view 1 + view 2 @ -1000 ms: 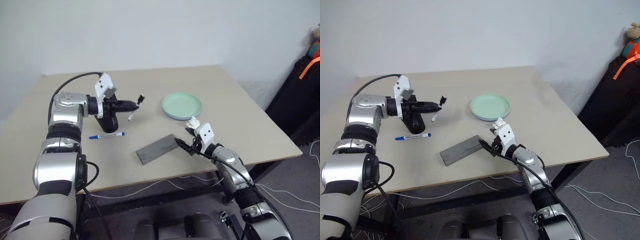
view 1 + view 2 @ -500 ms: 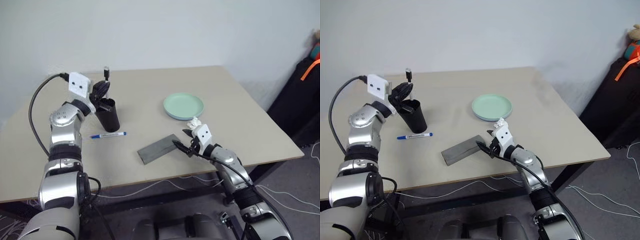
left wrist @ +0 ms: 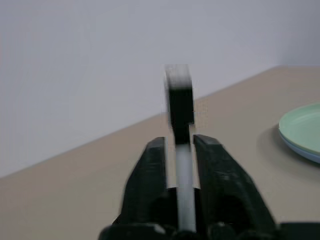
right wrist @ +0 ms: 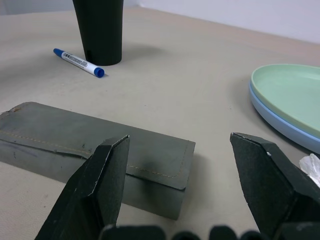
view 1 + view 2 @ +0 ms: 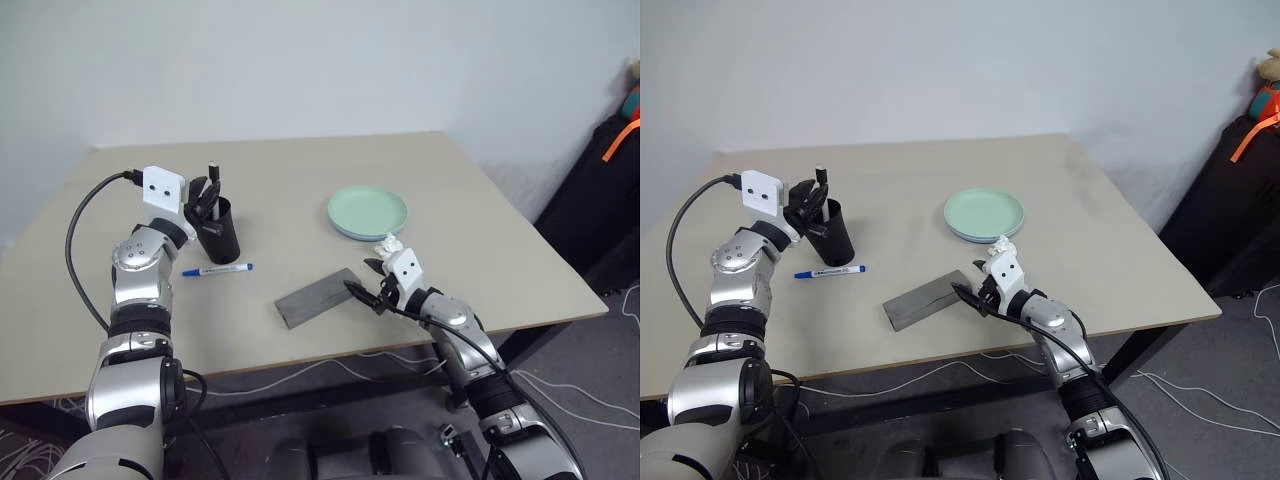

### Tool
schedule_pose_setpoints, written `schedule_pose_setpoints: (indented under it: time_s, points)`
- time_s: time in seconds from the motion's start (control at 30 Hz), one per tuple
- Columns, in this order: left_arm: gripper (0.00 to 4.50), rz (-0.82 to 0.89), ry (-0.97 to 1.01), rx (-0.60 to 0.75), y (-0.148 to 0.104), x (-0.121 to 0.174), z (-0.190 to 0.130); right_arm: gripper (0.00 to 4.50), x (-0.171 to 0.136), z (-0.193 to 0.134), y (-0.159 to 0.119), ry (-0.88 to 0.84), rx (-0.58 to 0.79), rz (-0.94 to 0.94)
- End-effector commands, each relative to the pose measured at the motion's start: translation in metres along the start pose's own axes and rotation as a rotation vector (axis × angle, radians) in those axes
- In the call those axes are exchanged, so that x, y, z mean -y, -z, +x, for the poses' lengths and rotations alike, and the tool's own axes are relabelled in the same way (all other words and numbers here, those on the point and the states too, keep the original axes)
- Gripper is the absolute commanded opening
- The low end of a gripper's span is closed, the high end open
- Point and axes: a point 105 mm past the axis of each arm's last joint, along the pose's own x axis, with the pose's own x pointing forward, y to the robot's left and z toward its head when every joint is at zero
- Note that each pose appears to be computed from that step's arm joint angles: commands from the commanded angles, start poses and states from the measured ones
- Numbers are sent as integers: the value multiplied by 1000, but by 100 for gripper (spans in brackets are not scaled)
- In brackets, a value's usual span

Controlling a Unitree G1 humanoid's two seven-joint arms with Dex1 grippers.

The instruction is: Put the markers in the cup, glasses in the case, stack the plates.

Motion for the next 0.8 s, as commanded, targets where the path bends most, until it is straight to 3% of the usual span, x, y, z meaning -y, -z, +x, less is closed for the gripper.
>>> schedule_pose_setpoints:
  time_s: [0.03, 0.1, 0.33, 0.57, 0.7, 0.8]
  points:
    - [223, 16, 1, 48, -14, -1, 4, 349, 1, 2, -18, 1, 55, -36]
    - [285, 24, 10, 51, -15, -1, 4, 349, 1, 2, -18, 4, 55, -34]
    - [285, 69, 67, 62, -27, -2, 6, 349, 2, 2, -19, 6, 54, -34]
    - [285, 39, 403, 56, -62, 4, -3, 349, 2, 3, -19, -1, 50, -34]
    - [285, 46, 645, -41, -67, 19, -19, 349, 1, 4, -19, -6, 48, -32]
    - [285, 102, 854, -234, -49, 33, -43, 349, 0, 6, -19, -10, 47, -31]
